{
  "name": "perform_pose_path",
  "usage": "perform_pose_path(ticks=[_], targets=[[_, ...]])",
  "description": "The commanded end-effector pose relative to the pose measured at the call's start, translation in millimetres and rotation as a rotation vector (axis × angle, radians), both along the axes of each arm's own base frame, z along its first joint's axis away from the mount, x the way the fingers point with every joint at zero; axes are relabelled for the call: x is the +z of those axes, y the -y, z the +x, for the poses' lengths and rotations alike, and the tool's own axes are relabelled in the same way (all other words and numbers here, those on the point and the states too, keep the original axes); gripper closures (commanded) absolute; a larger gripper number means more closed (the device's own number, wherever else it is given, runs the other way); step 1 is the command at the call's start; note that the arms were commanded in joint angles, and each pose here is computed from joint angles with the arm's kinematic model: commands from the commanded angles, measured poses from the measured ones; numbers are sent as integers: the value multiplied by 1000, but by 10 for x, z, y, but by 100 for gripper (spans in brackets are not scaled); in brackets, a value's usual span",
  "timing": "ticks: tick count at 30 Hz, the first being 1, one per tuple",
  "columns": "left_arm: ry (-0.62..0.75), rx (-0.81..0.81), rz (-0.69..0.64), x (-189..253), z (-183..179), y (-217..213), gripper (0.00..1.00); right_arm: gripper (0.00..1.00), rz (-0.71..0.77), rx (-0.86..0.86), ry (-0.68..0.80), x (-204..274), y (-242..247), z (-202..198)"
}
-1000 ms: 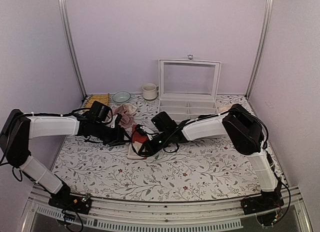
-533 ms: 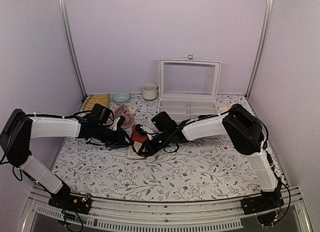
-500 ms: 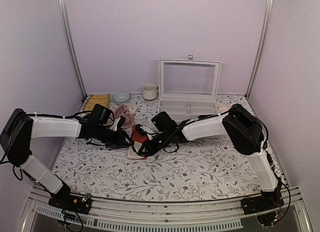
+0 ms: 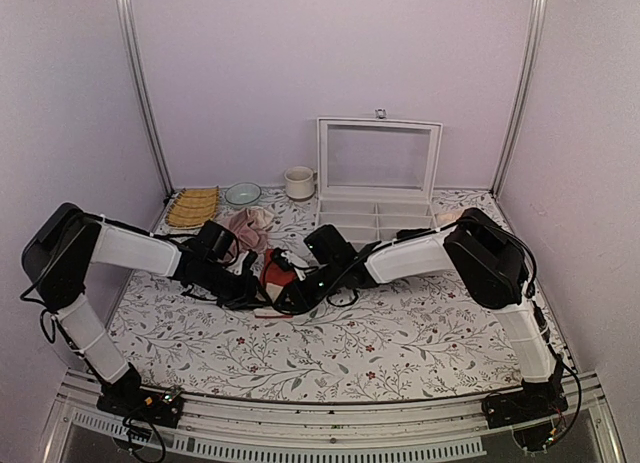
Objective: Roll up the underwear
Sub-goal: Roll the underwear at the center of the board.
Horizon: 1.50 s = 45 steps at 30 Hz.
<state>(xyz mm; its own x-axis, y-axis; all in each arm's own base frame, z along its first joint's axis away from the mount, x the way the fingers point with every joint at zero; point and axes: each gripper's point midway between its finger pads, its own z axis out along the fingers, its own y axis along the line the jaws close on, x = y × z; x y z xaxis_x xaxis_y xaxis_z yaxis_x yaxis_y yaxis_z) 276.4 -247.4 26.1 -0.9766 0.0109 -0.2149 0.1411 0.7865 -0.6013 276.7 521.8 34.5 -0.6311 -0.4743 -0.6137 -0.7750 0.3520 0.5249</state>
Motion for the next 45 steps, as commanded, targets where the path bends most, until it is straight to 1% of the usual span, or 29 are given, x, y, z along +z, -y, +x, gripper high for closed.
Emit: perform_pose_path(ticks=[1, 3, 6, 9, 17, 22, 28, 29, 31, 33, 36, 38, 45], targets=[[19, -9, 3, 5, 63, 67, 70, 69, -33, -18, 2, -34, 132, -37], [17, -6, 9, -1, 66, 58, 70, 65, -14, -18, 17, 44, 135, -40], [12, -4, 16, -3, 60, 43, 71, 62, 19, -6, 48, 156, 135, -88], [9, -2, 19, -4, 53, 30, 71, 60, 26, 12, 80, 182, 132, -160], [-3, 7, 20, -36, 34, 9, 71, 56, -10, 67, 191, 106, 85, -360], [-11, 9, 19, -47, 25, 6, 71, 57, -53, 83, 257, 21, 68, -398], [-16, 16, 13, -56, 33, -14, 71, 63, -108, 86, 307, -136, 100, -444], [-18, 18, 14, -60, 32, -21, 71, 65, -119, 102, 333, -163, 106, -453], [-17, 20, 6, -43, 45, -25, 71, 69, -133, 105, 351, -199, 119, -462], [-19, 26, 0, -31, 60, -37, 71, 76, -139, 108, 359, -213, 118, -474], [-12, 38, -10, 11, 103, -66, 71, 93, -139, 101, 359, -191, 118, -467], [-8, 48, -17, 46, 128, -87, 71, 100, -133, 101, 357, -157, 114, -472], [11, 73, -35, 151, 211, -141, 71, 100, -83, 123, 314, 17, 82, -542]])
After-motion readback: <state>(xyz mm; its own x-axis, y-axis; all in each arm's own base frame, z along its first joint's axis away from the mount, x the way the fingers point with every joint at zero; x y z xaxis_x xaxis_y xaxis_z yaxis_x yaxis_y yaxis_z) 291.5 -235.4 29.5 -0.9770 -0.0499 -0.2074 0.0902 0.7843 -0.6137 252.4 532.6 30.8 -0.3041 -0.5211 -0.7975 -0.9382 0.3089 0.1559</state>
